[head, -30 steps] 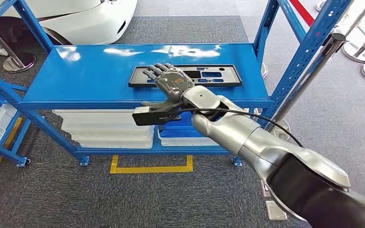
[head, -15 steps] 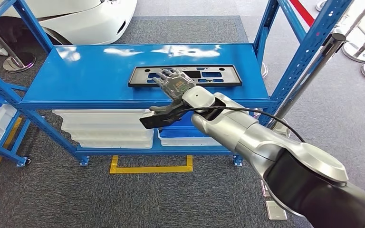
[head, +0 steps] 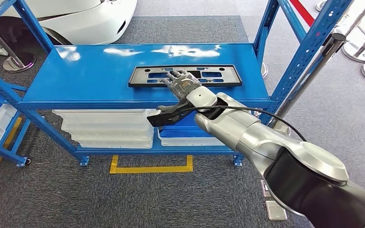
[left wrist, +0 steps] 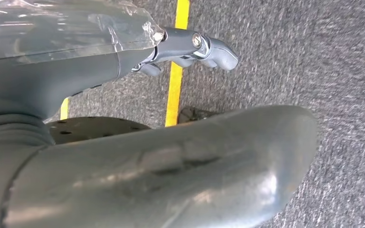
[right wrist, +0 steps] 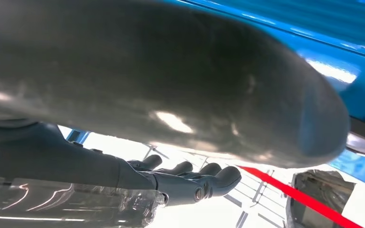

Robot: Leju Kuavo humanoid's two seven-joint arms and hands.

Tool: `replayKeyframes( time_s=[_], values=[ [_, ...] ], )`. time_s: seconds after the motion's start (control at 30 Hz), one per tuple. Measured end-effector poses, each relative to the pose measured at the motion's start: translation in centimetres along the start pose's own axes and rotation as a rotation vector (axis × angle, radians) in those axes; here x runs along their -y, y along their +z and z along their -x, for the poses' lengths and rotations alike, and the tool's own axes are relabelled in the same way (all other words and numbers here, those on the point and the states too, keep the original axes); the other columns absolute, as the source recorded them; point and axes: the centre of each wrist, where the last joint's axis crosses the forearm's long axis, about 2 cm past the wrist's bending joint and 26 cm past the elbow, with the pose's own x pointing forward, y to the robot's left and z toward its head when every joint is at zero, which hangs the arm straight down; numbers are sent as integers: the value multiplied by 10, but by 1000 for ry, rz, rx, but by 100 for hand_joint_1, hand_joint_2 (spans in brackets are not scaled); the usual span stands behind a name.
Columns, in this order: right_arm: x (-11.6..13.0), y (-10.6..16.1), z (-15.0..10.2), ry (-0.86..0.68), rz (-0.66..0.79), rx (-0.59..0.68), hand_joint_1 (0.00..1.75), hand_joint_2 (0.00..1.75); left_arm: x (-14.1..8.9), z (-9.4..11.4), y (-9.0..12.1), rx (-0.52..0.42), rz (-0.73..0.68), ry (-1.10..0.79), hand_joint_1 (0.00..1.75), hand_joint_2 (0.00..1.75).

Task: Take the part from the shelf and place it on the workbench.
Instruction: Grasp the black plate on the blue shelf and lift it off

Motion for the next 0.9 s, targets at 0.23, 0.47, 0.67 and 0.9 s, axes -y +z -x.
replayKeyframes(
  time_s=[0.23,0.47,0.67,0.9],
  values=[
    [-3,-1,2,17,-8,-13,0,0,0,0,0,-21,16,12,0,0],
    [0,-1,6,36,2,-27,0,0,3,0,1,-23,22,17,0,0],
    [-5,-2,9,42,-10,-39,0,0,4,-1,1,-23,24,19,0,0],
    [-5,-2,10,51,-1,-42,0,0,4,-3,0,-16,25,18,0,0]
  ],
)
